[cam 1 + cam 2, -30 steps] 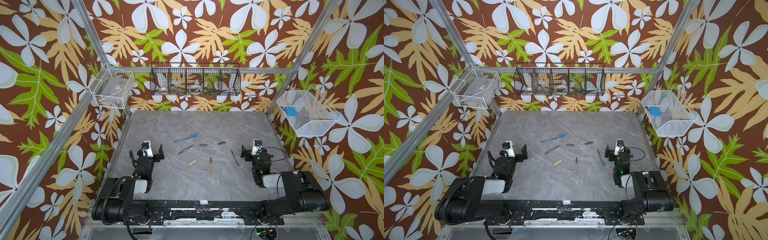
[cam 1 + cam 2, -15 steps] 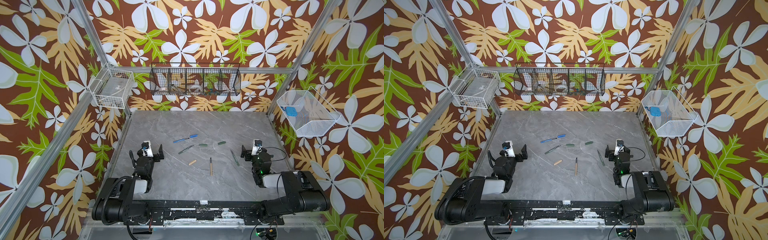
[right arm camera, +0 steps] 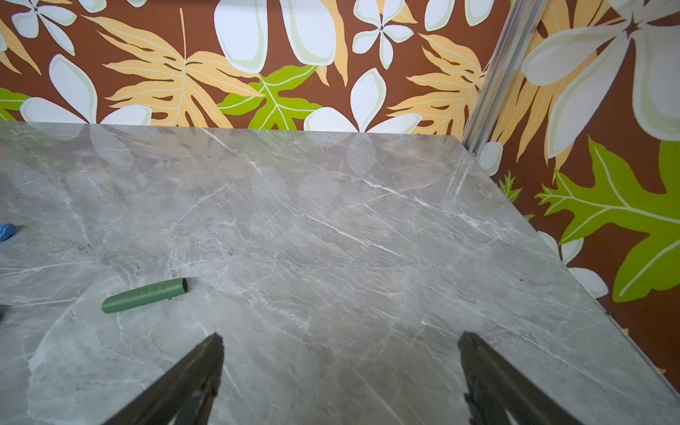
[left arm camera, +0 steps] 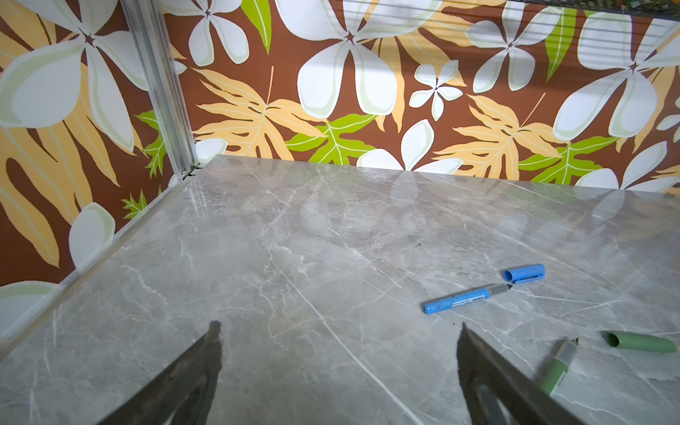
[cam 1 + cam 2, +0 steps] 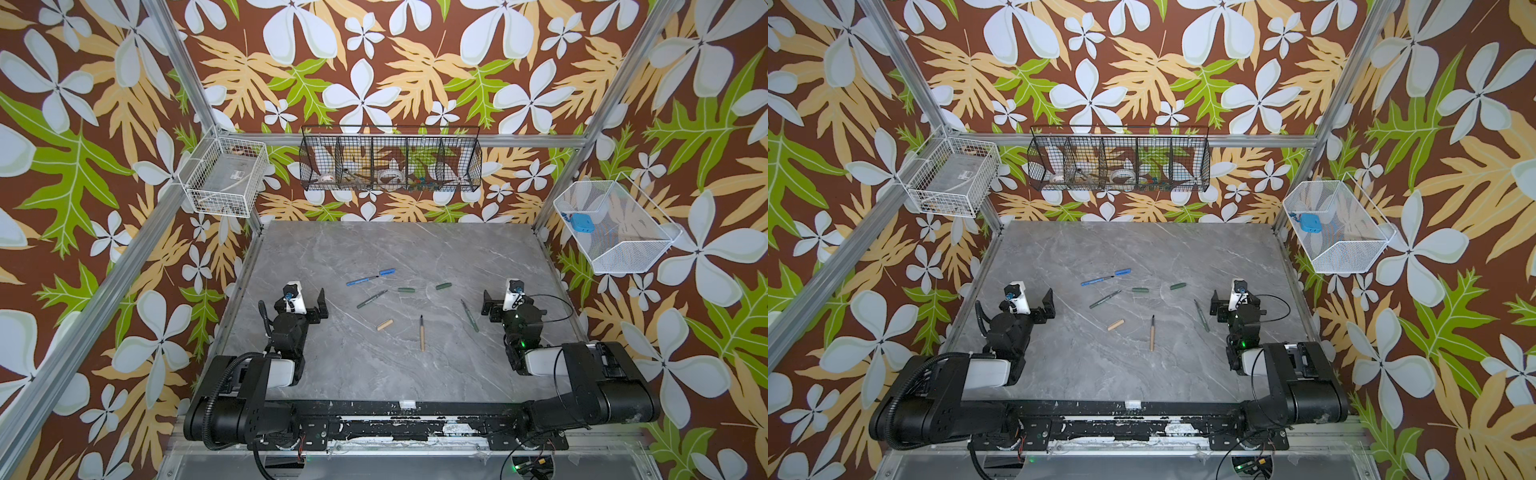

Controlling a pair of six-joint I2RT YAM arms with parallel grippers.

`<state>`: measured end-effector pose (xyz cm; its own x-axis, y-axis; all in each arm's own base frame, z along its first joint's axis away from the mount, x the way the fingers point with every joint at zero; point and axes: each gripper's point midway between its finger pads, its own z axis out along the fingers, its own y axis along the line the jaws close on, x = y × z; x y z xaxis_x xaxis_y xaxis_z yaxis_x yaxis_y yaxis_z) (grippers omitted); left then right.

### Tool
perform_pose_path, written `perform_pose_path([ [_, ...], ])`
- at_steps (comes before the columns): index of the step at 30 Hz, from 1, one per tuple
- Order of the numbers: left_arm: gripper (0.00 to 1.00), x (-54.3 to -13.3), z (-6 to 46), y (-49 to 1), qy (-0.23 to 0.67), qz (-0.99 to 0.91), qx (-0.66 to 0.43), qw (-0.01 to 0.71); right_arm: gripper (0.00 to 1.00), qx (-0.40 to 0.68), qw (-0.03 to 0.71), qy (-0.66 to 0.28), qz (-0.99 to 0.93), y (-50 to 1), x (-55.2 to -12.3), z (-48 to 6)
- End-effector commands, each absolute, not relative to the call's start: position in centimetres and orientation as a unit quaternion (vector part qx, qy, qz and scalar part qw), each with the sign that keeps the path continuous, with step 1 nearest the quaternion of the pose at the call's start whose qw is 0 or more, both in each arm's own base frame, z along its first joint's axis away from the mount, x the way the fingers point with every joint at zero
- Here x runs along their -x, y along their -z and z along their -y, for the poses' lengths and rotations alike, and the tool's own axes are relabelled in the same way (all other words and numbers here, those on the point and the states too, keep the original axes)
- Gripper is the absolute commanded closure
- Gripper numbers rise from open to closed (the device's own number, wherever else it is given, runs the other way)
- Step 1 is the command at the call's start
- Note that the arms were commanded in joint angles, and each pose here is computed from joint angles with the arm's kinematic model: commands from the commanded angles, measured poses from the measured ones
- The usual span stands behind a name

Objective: Insert pens into pen caps
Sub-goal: Pick up a pen from the middle-right of the table.

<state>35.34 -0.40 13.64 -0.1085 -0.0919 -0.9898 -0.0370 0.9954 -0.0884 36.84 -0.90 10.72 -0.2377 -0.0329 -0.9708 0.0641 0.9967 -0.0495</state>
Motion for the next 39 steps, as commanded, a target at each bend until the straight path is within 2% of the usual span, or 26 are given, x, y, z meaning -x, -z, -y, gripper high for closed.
perform_pose_path([
  [1,0.0,-35.7,-0.2,-15.5,0.014,-0.727,0.06,0.684,0.01,-0.01,0.629,0.041,-0.776,-11.5,-37.0,0.9],
  [7,0.0,-34.9,-0.4,-17.1,0.013,-0.715,0.064,0.696,0.07,-0.007,0.633,0.042,-0.773,-12.3,-37.4,0.8],
  [10,0.0,-34.7,-0.5,-17.7,0.015,-0.716,0.068,0.694,0.09,-0.002,0.6,0.037,-0.799,-14.0,-39.1,0.5],
  [13,0.0,-35.1,-0.7,-18.8,0.027,-0.727,0.095,0.68,0.12,0.002,0.587,-0.006,-0.809,-16.1,-40.1,-0.8],
  [18,0.0,-34.9,1.4,-21.8,0.107,-0.725,0.091,0.675,0.17,-0.003,0.541,-0.09,-0.836,-17.5,-40.2,-3.3],
  [24,0.0,-34.3,5.9,-22.7,0.198,-0.75,0.063,0.629,0.26,0.033,0.402,-0.123,-0.907,-15.5,-37.4,-7.0],
  [27,0.0,-33.9,8.4,-21.6,0.211,-0.78,0.038,0.588,0.27,0.05,0.351,-0.129,-0.926,-14.6,-35.8,-8.8],
  [32,0.0,-32.7,12.2,-20.7,0.245,-0.797,0.004,0.553,0.28,0.053,0.306,-0.12,-0.943,-13.0,-33.6,-10.5],
  [39,0.0,-32.0,15.2,-19.4,0.242,-0.81,-0.04,0.533,0.3,0.046,0.249,-0.097,-0.963,-9.2,-32.8,-10.1],
])
